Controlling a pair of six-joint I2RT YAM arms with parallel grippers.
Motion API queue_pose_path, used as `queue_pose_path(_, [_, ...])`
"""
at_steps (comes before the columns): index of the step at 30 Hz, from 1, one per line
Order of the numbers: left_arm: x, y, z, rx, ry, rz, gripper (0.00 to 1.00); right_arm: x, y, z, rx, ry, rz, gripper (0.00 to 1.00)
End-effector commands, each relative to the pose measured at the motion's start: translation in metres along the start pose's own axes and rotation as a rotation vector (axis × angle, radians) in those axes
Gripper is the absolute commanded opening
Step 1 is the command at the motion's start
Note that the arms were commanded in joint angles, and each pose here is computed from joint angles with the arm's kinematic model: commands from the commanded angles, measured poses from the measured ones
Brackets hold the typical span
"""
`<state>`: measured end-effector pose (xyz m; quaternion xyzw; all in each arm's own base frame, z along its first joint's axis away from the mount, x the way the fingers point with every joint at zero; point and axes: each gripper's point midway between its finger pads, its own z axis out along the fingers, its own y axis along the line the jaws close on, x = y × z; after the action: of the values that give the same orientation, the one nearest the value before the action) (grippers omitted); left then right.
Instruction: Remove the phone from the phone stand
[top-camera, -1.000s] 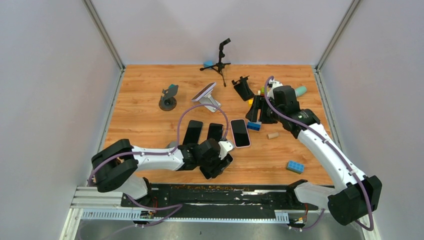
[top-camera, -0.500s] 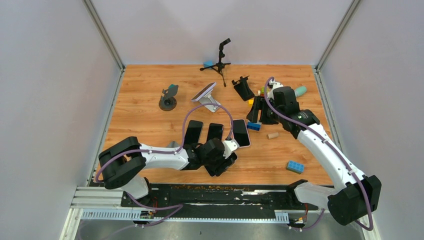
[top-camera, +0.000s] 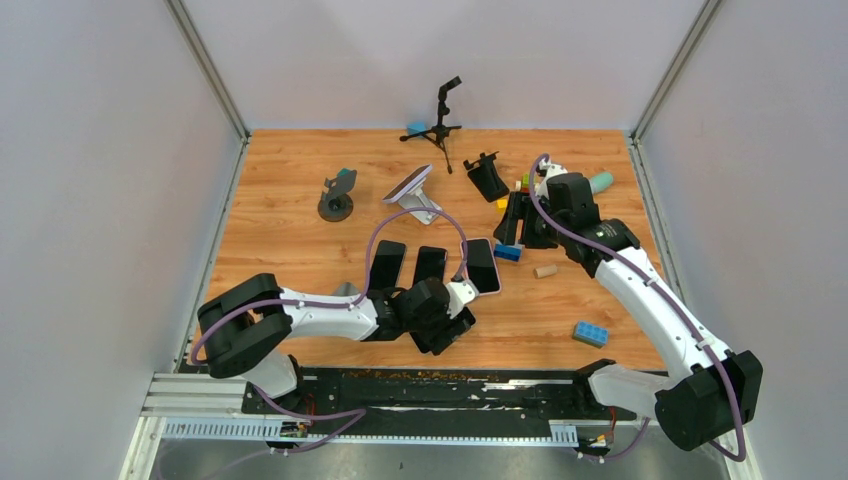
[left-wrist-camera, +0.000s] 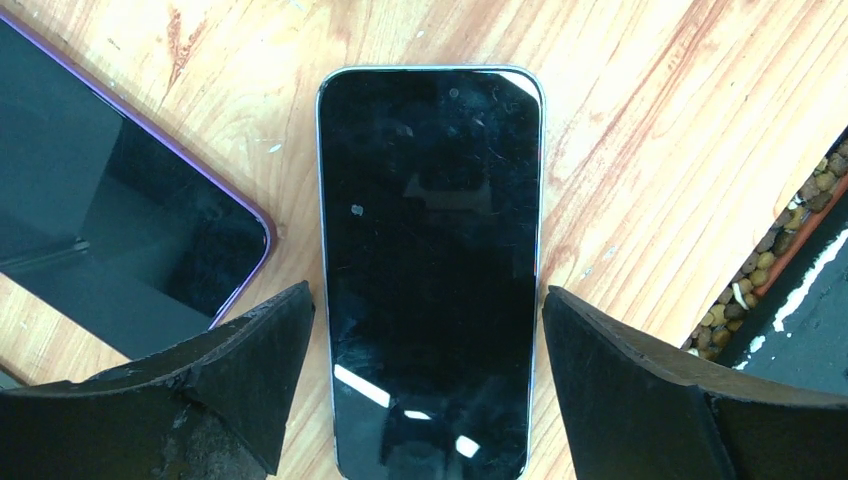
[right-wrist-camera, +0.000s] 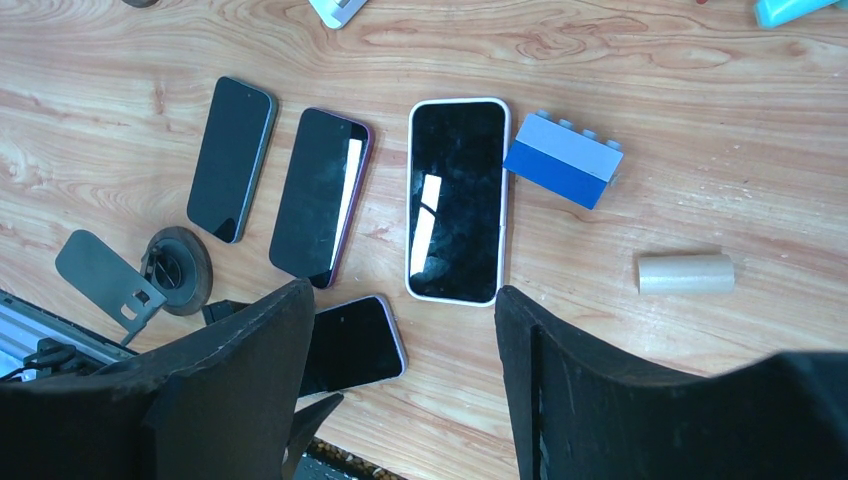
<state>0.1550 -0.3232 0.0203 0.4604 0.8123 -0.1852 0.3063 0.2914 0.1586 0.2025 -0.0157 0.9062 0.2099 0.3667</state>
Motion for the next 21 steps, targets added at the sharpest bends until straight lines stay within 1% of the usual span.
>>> queue_pose_path(1, [0.019, 0.003, -0.006, -0.022, 0.069, 0.0, 0.93, -0.019, 0.005, -0.005, -0.019, -0.07, -0.009, 0.68])
queue_pose_path(3, [0.012, 0.004, -0.011, -0.029, 0.057, -0.003, 0.93, -0.02, 0.004, -0.007, -0.016, -0.078, -0.01, 0.68])
queue_pose_path(4, [0.003, 0.004, -0.015, -0.03, 0.034, -0.005, 0.94, -0.021, 0.004, -0.008, -0.013, -0.085, -0.011, 0.68])
queue_pose_path(5, [0.0, 0.006, -0.019, -0.038, 0.033, -0.006, 0.96, -0.022, 0.003, -0.01, -0.009, -0.092, -0.01, 0.68])
queue_pose_path(6, [-0.017, 0.006, -0.026, -0.042, -0.006, -0.009, 0.96, -0.024, 0.003, -0.012, -0.005, -0.102, -0.011, 0.68])
queue_pose_path(7, [-0.021, 0.009, -0.032, -0.061, -0.007, -0.009, 0.98, -0.026, 0.003, -0.014, -0.001, -0.115, -0.011, 0.68])
queue_pose_path(8, [-0.043, 0.01, -0.043, -0.069, -0.061, -0.016, 0.99, -0.029, 0.002, -0.018, 0.004, -0.13, -0.011, 0.68])
queue_pose_path(10, [-0.064, 0.022, -0.064, -0.143, -0.092, -0.027, 1.0, -0.039, 0.002, -0.027, 0.02, -0.177, -0.018, 0.68])
queue_pose_path(11, [-0.087, 0.025, -0.076, -0.162, -0.138, -0.036, 1.0, -0.045, 0.001, -0.033, 0.027, -0.202, -0.025, 0.68])
queue_pose_path(12, [-0.092, 0.034, -0.088, -0.211, -0.142, -0.043, 1.0, -0.051, 0.002, -0.039, 0.032, -0.226, -0.035, 0.69])
queue_pose_path(13, [-0.116, 0.037, -0.104, -0.232, -0.197, -0.056, 1.0, -0.059, -0.001, -0.046, 0.056, -0.263, -0.045, 0.7])
queue_pose_path(14, [-0.117, 0.047, -0.114, -0.291, -0.187, -0.066, 1.0, -0.066, -0.003, -0.053, 0.072, -0.295, -0.058, 0.7])
queue_pose_path(15, [-0.137, 0.05, -0.131, -0.314, -0.235, -0.083, 1.0, -0.072, -0.004, -0.061, 0.083, -0.328, -0.078, 0.71])
queue_pose_path(16, [-0.138, 0.06, -0.141, -0.371, -0.233, -0.093, 1.0, -0.079, -0.004, -0.07, 0.092, -0.362, -0.099, 0.76])
queue_pose_path(17, [-0.153, 0.064, -0.157, -0.394, -0.274, -0.111, 1.0, -0.085, -0.005, -0.079, 0.102, -0.393, -0.117, 0.8])
queue_pose_path(18, [-0.151, 0.074, -0.168, -0.455, -0.267, -0.128, 1.0, -0.089, -0.005, -0.088, 0.111, -0.422, -0.138, 0.84])
queue_pose_path(19, [-0.16, 0.078, -0.182, -0.481, -0.295, -0.143, 1.0, -0.093, -0.006, -0.096, 0.118, -0.45, -0.158, 0.89])
queue_pose_path(20, [-0.156, 0.087, -0.192, -0.537, -0.282, -0.154, 1.0, -0.096, -0.007, -0.104, 0.123, -0.48, -0.172, 0.97])
queue_pose_path(21, [-0.161, 0.092, -0.207, -0.563, -0.307, -0.172, 1.0, -0.099, -0.007, -0.114, 0.129, -0.52, -0.179, 1.0])
